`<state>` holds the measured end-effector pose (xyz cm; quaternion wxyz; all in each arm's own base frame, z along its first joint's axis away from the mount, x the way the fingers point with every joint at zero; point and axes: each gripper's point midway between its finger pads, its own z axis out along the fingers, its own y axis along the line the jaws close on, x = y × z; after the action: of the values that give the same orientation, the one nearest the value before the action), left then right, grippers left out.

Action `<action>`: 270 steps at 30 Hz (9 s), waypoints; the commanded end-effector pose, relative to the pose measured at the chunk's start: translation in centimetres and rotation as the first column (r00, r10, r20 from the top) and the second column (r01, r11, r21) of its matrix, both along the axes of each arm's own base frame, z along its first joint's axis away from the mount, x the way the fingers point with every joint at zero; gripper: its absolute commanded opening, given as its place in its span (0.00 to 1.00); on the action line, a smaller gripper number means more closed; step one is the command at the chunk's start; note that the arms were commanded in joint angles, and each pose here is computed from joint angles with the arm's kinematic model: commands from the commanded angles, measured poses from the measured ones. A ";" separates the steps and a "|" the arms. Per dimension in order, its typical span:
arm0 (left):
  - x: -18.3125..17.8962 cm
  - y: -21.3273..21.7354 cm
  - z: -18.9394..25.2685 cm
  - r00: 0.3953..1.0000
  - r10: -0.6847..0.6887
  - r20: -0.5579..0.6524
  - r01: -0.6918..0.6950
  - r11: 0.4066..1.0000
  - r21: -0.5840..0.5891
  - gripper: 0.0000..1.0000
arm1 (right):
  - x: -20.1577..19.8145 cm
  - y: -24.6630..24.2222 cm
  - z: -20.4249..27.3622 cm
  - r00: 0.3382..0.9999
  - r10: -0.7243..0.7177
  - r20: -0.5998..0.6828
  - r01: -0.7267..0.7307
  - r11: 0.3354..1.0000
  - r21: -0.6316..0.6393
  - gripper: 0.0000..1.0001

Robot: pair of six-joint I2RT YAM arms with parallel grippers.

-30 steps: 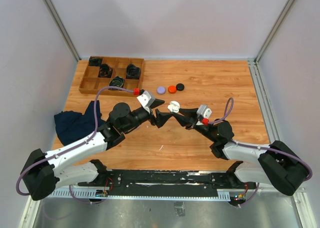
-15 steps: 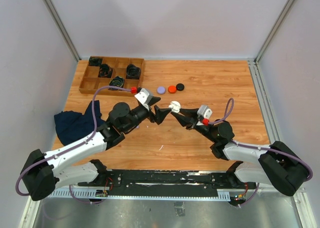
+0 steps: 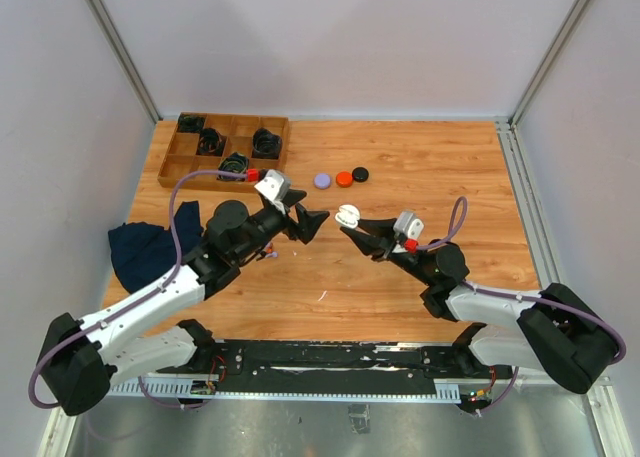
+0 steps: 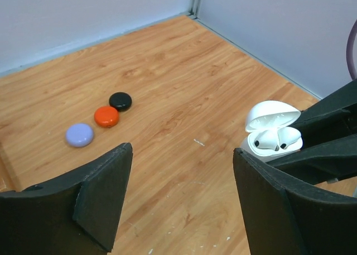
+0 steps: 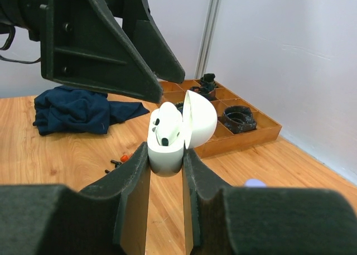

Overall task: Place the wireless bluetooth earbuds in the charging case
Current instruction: Close the charging case, then place the charging case at the center of the board, then move the charging case to the center of the board, then pick up the charging case at the center of the board.

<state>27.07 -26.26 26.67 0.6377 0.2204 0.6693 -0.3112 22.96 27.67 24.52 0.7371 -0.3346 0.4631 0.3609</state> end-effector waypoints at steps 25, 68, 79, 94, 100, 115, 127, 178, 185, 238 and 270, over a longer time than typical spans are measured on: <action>-4.1 -2.2 1.2 0.793 -0.482 -0.371 0.391 0.871 -0.297 0.93 | -1.8 4.1 1.7 0.951 0.310 -0.019 -0.311 0.948 -0.070 0.01; 1.9 9.0 0.3 0.913 0.265 -0.310 -0.235 0.963 0.129 0.91 | 2.9 -3.5 -9.7 0.743 -0.146 -0.653 -0.063 0.956 -0.285 0.01; 2.4 14.7 -0.8 0.843 0.510 -0.173 -0.466 0.852 0.240 0.94 | 1.9 -10.7 -15.7 0.385 -0.446 -0.808 -0.029 0.869 -0.494 0.03; 2.1 16.0 -2.0 0.831 0.529 -0.172 -0.490 0.842 0.224 0.96 | 0.5 -14.4 -21.7 0.009 -0.495 -0.869 -0.163 0.856 -0.490 0.13; 2.5 16.9 -2.3 0.814 0.548 -0.189 -0.511 0.833 0.215 0.96 | 0.8 -15.6 -22.3 -0.032 -0.525 -0.851 -0.140 0.845 -0.516 0.27; 2.2 16.9 -2.2 0.822 0.540 -0.183 -0.502 0.838 0.215 0.96 | 4.6 -17.2 -17.3 0.125 -0.657 -0.743 -0.010 0.748 -0.663 0.56; 2.3 17.6 -2.3 0.804 0.569 -0.173 -0.530 0.818 0.224 0.96 | 14.9 -11.5 -14.2 0.429 -0.743 -0.514 0.087 0.601 -0.795 0.65; 2.6 18.1 -2.5 0.813 0.552 -0.185 -0.521 0.832 0.192 0.96 | 15.8 -6.3 -20.3 0.449 -0.690 -0.568 -0.090 0.598 -0.797 0.51; 2.6 18.1 -2.4 0.812 0.553 -0.184 -0.524 0.831 0.187 0.96 | 7.4 -6.1 -20.8 0.396 -0.701 -0.592 -0.133 0.594 -0.793 0.51; 2.5 15.6 -2.9 0.868 0.436 -0.235 -0.407 0.899 0.163 0.98 | -1.7 -0.6 -22.4 0.648 -0.544 -0.533 -0.323 0.438 -0.839 0.58; -5.2 3.1 -5.3 0.784 -0.220 -0.580 0.057 0.956 -0.286 0.92 | 0.5 1.3 -8.1 0.915 -0.271 -0.301 0.017 0.768 -0.640 0.41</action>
<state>22.60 -21.01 19.68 0.3893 0.0455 0.8012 -0.4522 22.74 27.85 12.80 0.4343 -0.4338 0.7695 0.1765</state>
